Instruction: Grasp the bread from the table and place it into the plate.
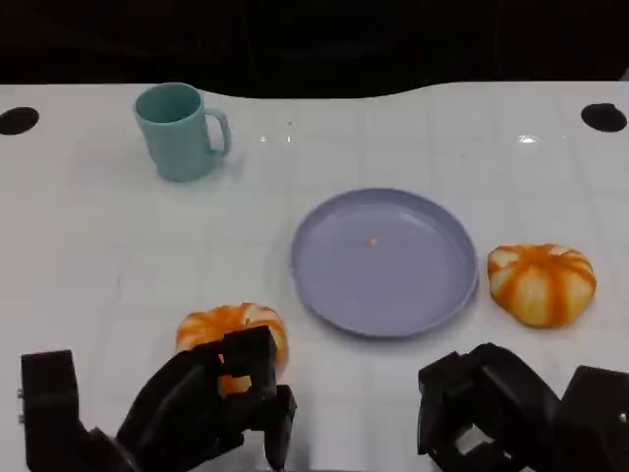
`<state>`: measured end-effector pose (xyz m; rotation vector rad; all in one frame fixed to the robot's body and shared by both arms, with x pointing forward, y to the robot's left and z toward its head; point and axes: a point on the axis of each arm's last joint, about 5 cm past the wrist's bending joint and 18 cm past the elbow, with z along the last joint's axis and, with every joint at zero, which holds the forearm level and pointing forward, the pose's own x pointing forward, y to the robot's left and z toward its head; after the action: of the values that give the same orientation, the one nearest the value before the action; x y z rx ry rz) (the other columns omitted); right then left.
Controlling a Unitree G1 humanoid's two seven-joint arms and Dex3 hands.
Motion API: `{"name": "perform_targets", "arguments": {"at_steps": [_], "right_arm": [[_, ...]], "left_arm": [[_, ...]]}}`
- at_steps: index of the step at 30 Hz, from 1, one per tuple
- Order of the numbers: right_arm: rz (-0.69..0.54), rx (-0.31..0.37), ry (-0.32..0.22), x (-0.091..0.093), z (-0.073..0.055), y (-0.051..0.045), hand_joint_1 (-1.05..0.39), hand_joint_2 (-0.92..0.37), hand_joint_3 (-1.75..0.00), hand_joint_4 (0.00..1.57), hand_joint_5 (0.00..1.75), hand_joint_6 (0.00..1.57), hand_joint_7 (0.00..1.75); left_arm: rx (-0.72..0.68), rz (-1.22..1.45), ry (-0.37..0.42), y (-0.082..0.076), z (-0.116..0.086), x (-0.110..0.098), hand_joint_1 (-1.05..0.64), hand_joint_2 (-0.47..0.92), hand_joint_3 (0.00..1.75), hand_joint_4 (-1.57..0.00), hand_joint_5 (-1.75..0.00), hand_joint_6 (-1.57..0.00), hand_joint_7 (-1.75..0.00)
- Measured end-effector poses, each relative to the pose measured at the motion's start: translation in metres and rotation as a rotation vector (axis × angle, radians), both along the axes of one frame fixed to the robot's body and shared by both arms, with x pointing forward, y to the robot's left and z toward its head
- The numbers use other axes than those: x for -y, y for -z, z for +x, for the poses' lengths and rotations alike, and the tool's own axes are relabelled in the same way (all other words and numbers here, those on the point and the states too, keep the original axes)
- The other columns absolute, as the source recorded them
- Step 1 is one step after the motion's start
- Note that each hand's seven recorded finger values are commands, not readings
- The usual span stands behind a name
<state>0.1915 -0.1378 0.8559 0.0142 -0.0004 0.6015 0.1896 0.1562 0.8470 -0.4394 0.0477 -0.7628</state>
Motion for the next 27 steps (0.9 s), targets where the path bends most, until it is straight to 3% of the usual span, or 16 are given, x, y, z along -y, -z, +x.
{"name": "perform_targets", "arguments": {"at_steps": [5, 12, 18, 23, 27], "right_arm": [[0.000, 0.000, 0.000, 0.000, 0.000, 0.0000, -1.05, -0.11, -1.29, 1.55, 1.24, 1.57, 0.99], [0.006, -0.004, -0.003, -0.001, 0.000, 0.0007, -1.05, -0.10, -1.26, 1.56, 1.23, 1.57, 1.00], [0.004, -0.014, 0.002, -0.001, 0.000, 0.0010, -1.05, -0.07, -1.30, 1.56, 1.24, 1.57, 0.99], [0.005, -0.013, -0.001, -0.002, 0.002, 0.0012, -1.05, -0.08, -1.30, 1.56, 1.24, 1.57, 0.99], [0.007, -0.018, -0.001, -0.002, 0.001, 0.0020, -1.05, -0.08, -1.29, 1.57, 1.25, 1.57, 0.99]], "left_arm": [[0.034, 0.041, -0.027, -0.003, 0.001, 0.000, -0.71, 0.92, 0.20, -0.82, -1.75, -0.67, -1.63], [0.107, 0.071, -0.078, -0.012, 0.002, 0.000, -0.78, 0.92, 0.24, -0.63, -1.73, -0.60, -1.33], [0.236, 0.183, -0.173, -0.025, 0.003, -0.002, -0.76, 0.92, 0.27, -0.59, -1.57, -0.61, -1.05], [0.349, 0.322, -0.258, -0.038, 0.003, -0.005, -0.78, 0.92, 0.29, -0.52, -1.40, -0.44, -0.86], [0.442, 0.510, -0.278, -0.051, 0.000, -0.011, -0.73, 0.92, 0.22, -0.41, -1.26, -0.34, -0.68]]}}
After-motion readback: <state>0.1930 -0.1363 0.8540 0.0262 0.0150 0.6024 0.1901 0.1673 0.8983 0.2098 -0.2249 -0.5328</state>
